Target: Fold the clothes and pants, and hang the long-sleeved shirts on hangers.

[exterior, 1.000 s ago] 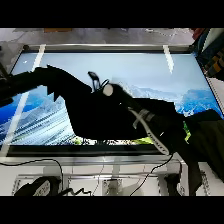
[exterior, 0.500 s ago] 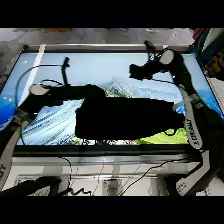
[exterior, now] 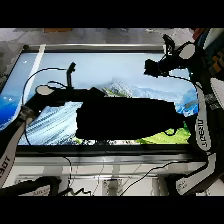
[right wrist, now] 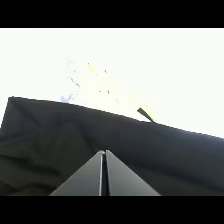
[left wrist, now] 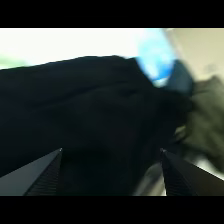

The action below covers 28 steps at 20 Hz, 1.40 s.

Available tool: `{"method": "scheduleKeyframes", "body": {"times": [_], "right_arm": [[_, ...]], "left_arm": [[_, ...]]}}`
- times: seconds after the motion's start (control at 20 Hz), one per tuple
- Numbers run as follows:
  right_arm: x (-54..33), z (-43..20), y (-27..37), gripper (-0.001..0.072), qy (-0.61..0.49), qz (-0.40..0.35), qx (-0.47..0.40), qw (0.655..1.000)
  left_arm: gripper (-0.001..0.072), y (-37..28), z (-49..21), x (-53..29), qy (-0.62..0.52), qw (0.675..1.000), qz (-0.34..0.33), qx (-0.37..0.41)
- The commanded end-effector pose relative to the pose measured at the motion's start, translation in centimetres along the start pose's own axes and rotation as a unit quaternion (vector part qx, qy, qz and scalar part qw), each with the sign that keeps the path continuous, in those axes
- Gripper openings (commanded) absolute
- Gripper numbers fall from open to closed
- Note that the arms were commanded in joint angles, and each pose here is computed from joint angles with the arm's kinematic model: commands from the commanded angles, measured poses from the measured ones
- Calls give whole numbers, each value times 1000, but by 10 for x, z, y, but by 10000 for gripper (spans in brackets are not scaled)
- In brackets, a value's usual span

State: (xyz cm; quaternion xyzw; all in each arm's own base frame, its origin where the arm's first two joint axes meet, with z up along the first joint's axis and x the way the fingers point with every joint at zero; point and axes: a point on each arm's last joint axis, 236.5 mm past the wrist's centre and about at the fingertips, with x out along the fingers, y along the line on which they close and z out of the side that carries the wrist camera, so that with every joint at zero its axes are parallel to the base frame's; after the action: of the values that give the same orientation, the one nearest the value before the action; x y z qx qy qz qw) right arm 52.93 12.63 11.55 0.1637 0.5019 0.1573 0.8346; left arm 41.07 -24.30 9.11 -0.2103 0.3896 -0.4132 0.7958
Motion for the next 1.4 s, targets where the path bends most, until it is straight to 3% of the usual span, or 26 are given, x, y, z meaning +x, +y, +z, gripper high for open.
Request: {"method": "scheduleKeyframes", "body": {"times": [0.0,0.3,0.4,0.55,0.75,0.9,0.95,1.0,1.05,1.1,1.2,1.35], "right_arm": [[-1,-2,-5,24,4,-9,-10,1000],[-1,-2,-5,24,4,-8,-10,1000],[-1,-2,-5,24,4,-8,-10,1000],[-1,-2,-4,24,4,-8,-10,1000],[-1,-2,-4,24,5,-7,-9,1000],[-1,-2,-4,24,5,-6,-9,1000],[-1,-3,-3,24,7,-6,-10,1000],[0,-5,-1,24,9,-6,-12,1000],[3,-7,1,24,13,-5,-15,1000],[9,-12,4,24,20,-3,-25,999],[24,-24,15,24,35,2,-47,998],[63,-54,40,24,65,14,-64,996]], "left_arm": [[698,83,-39,-62,86,992,88,-24],[699,167,-107,-92,109,975,141,-133],[698,186,-132,-82,114,971,158,-136],[693,189,-155,-59,131,966,140,-173],[578,168,-150,-18,118,976,86,-163],[576,179,-137,2,88,980,127,-127],[482,178,-134,6,86,980,132,-118],[296,173,-130,9,87,982,127,-111],[57,166,-122,10,86,984,116,-103],[11,157,-111,9,84,987,102,-92],[10,138,-77,-3,67,992,86,-59],[9,108,-26,-38,34,992,113,-47]]}}
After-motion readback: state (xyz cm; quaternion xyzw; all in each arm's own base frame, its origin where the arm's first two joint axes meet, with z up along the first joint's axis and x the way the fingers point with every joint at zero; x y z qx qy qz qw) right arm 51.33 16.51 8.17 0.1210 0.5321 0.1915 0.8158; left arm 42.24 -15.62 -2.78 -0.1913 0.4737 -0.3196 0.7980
